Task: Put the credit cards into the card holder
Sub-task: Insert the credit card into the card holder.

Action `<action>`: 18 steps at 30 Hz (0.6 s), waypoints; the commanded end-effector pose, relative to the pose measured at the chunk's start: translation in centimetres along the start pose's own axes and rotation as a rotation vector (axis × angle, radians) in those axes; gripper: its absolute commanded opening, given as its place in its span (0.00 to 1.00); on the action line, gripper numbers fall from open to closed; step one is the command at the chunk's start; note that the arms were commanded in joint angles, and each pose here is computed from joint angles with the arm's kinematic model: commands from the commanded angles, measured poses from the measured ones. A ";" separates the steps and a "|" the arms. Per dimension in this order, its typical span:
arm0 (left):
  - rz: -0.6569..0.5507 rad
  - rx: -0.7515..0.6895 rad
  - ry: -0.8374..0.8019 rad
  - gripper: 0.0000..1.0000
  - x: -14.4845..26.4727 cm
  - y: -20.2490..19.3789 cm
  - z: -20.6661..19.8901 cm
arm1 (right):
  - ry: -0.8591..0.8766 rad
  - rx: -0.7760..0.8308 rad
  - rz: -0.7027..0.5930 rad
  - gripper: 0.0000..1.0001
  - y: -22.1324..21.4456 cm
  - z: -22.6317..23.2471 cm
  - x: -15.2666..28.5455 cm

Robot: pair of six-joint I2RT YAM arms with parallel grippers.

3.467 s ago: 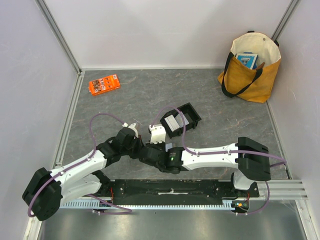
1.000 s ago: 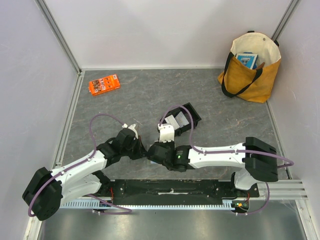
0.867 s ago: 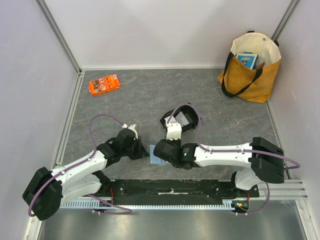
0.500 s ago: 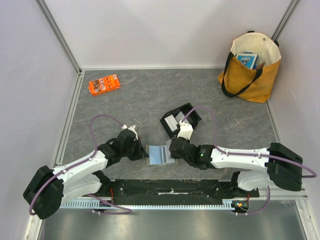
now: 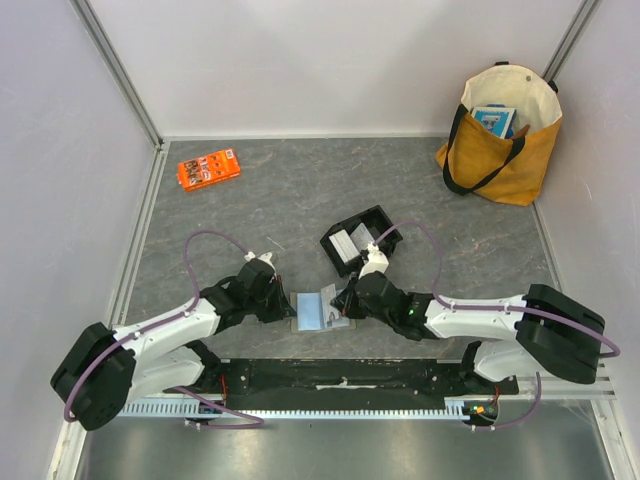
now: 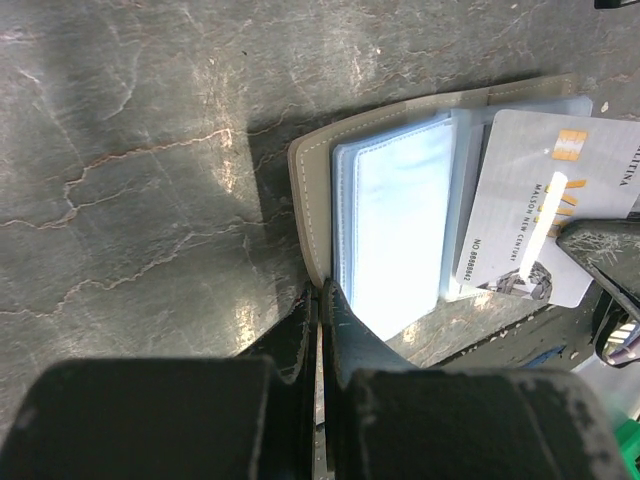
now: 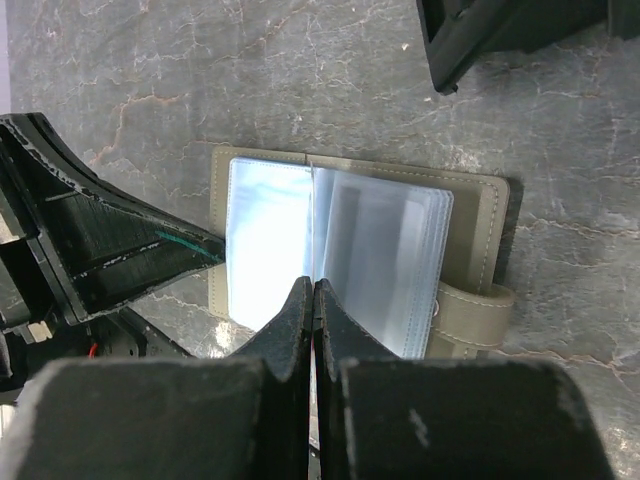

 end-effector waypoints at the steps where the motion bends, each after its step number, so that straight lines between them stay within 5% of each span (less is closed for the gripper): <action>1: -0.006 -0.004 0.019 0.02 -0.4 -0.1 0.4 | 0.089 -0.068 0.010 0.00 -0.1 1.1 -0.1; 18: 0.000 0.004 0.014 0.02 -0.5 -0.2 0.4 | 0.092 -0.191 0.048 0.00 -2.2 -1.2 -0.9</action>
Point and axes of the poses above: each gripper's point midway between its finger pads, its own x axis back along the fingers, its own z axis along the line the jaws close on, y = z × x, the point moved 1 cm from there along x, back along the fingers, and after that the axes turned 8 degrees about -x, right-handed, at the moved point
